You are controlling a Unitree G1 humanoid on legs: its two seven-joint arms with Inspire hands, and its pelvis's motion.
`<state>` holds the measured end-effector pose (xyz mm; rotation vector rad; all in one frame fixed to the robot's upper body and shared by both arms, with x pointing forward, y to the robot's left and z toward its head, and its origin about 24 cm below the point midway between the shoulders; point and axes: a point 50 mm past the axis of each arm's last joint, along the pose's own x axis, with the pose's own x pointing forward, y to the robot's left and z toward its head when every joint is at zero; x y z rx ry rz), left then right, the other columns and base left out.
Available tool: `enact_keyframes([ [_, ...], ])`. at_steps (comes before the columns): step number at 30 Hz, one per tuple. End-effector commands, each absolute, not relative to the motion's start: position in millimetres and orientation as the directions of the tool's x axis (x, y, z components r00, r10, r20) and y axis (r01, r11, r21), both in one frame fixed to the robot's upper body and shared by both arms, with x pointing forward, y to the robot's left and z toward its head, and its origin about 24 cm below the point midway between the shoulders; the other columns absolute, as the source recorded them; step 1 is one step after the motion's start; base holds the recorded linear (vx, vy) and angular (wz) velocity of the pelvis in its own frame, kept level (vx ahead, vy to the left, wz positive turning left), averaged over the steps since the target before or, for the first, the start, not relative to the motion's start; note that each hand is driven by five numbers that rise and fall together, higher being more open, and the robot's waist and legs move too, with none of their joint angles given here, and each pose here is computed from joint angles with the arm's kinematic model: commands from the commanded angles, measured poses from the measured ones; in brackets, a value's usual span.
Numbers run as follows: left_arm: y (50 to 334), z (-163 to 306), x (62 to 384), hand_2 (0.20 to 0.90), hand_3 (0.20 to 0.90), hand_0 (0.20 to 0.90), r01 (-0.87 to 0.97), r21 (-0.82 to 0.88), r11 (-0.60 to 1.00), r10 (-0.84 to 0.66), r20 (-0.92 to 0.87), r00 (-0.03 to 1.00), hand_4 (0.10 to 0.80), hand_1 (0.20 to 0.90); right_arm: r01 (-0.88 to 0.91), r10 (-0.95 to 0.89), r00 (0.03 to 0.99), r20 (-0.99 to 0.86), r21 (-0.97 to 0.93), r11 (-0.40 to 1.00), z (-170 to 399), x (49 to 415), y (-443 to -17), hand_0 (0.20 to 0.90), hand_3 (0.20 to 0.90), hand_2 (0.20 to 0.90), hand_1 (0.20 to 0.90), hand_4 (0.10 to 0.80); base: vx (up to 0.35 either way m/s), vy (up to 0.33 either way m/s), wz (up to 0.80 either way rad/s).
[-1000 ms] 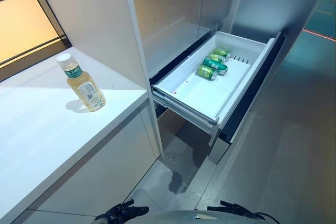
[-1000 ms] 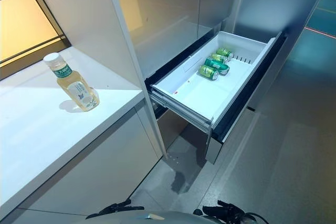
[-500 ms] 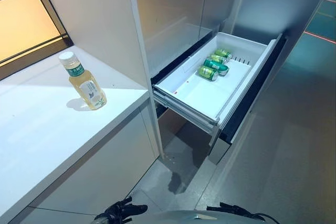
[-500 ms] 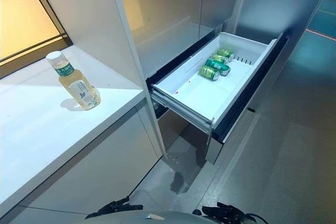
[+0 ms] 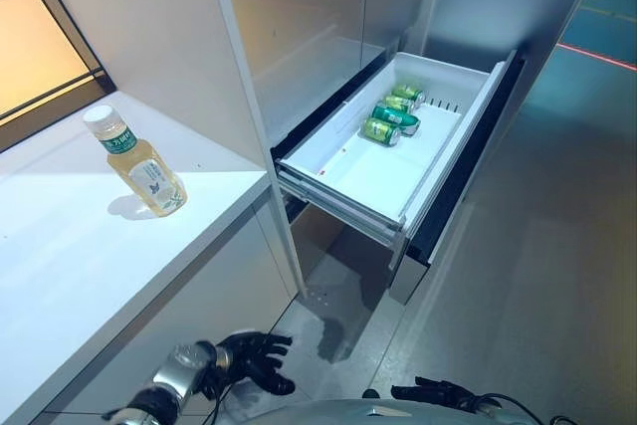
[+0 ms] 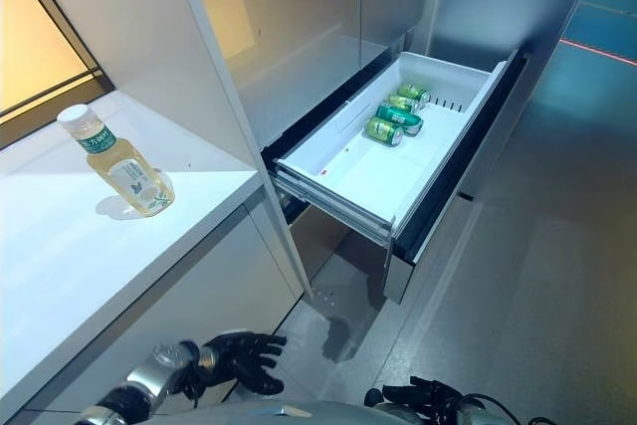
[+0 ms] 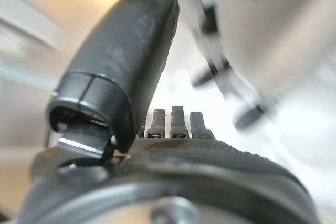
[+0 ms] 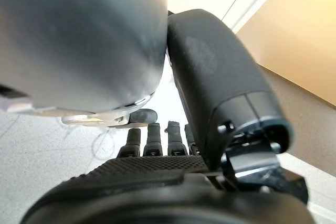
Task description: Put drinks into fridge and close the fridge
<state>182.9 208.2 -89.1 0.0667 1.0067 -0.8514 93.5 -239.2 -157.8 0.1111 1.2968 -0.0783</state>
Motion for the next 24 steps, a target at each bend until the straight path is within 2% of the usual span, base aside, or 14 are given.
enact_keyframes([
  [1, 189, -37, 222, 0.900, 0.900, 0.900, 0.751, -0.459, 0.476, -0.825, -0.528, 0.200, 0.800, 0.900, 0.091, -0.026, 0.261, -0.965, -0.002, 0.996, -154, 94, -256, 0.900, 0.900, 0.900, 0.900, 0.800, 0.000, 0.000, 0.00],
  [4, 158, 24, 242, 0.900, 0.900, 0.900, 0.826, -0.507, 0.247, -0.963, -0.227, 0.148, 0.800, 0.900, 0.104, -0.034, 0.257, -0.966, -0.007, 0.995, -156, 86, -256, 0.900, 0.900, 0.900, 0.900, 0.800, 0.000, 0.000, 0.00],
  [7, 126, 79, 243, 0.900, 0.900, 0.900, 0.897, -0.443, 0.015, -0.991, 0.113, 0.073, 0.800, 0.900, 0.118, -0.037, 0.251, -0.967, -0.008, 0.993, -158, 80, -255, 0.900, 0.900, 0.900, 0.900, 0.800, 0.012, -0.006, 0.00],
  [9, 115, 114, 242, 0.900, 0.900, 0.900, 0.952, -0.304, -0.038, -0.955, 0.291, 0.055, 0.800, 0.900, 0.116, -0.034, 0.243, -0.969, -0.006, 0.993, -160, 75, -250, 0.900, 0.900, 0.900, 0.900, 0.800, 0.049, -0.024, 0.00],
  [11, 115, 136, 244, 0.900, 0.900, 0.900, 0.979, -0.200, -0.024, -0.922, 0.383, 0.056, 0.800, 0.900, 0.109, -0.033, 0.236, -0.971, -0.008, 0.994, -162, 71, -247, 0.900, 0.900, 0.900, 0.900, 0.800, 0.057, -0.015, -0.01],
  [15, 125, 191, 250, 0.900, 0.900, 0.900, 0.996, -0.013, 0.094, -0.803, 0.591, 0.083, 0.800, 0.900, 0.094, -0.025, 0.218, -0.976, -0.005, 0.996, -164, 62, -242, 0.900, 0.900, 0.900, 0.900, 0.800, 0.063, -0.006, -0.01],
  [17, 133, 215, 252, 0.900, 0.900, 0.900, 0.979, 0.038, 0.201, -0.716, 0.687, 0.121, 0.800, 0.900, 0.086, -0.022, 0.210, -0.977, -0.003, 0.996, -166, 58, -239, 0.900, 0.900, 0.900, 0.900, 0.800, 0.066, -0.005, -0.04],
  [19, 149, 241, 254, 0.900, 0.900, 0.900, 0.918, 0.067, 0.391, -0.583, 0.790, 0.191, 0.800, 0.900, 0.076, -0.014, 0.203, -0.979, 0.002, 0.997, -167, 53, -234, 0.900, 0.900, 0.900, 0.900, 0.800, 0.053, -0.011, -0.02],
  [21, 170, 259, 256, 0.900, 0.900, 0.900, 0.794, 0.027, 0.608, -0.411, 0.866, 0.285, 0.800, 0.900, 0.075, -0.007, 0.198, -0.980, 0.008, 0.997, -168, 50, -231, 0.900, 0.900, 0.900, 0.900, 0.800, 0.022, -0.009, 0.00],
  [22, 169, 259, 256, 0.900, 0.900, 0.900, 0.793, 0.027, 0.609, -0.411, 0.866, 0.287, 0.800, 0.900, 0.075, -0.007, 0.198, -0.980, 0.008, 0.997, -169, 50, -231, 0.900, 0.900, 0.900, 0.900, 0.800, 0.000, 0.000, 0.00],
  [23, 191, 270, 256, 0.900, 0.900, 0.900, 0.593, -0.044, 0.804, -0.212, 0.910, 0.355, 0.800, 0.900, 0.071, -0.005, 0.194, -0.981, 0.009, 0.997, -170, 47, -227, 0.900, 0.900, 0.900, 0.900, 0.800, 0.000, 0.000, 0.00],
  [24, 201, 273, 253, 0.900, 0.900, 0.900, 0.484, -0.057, 0.873, -0.137, 0.924, 0.356, 0.800, 0.900, 0.071, -0.003, 0.190, -0.982, 0.011, 0.997, -170, 46, -226, 0.900, 0.900, 0.900, 0.900, 0.800, 0.000, 0.000, 0.00],
])
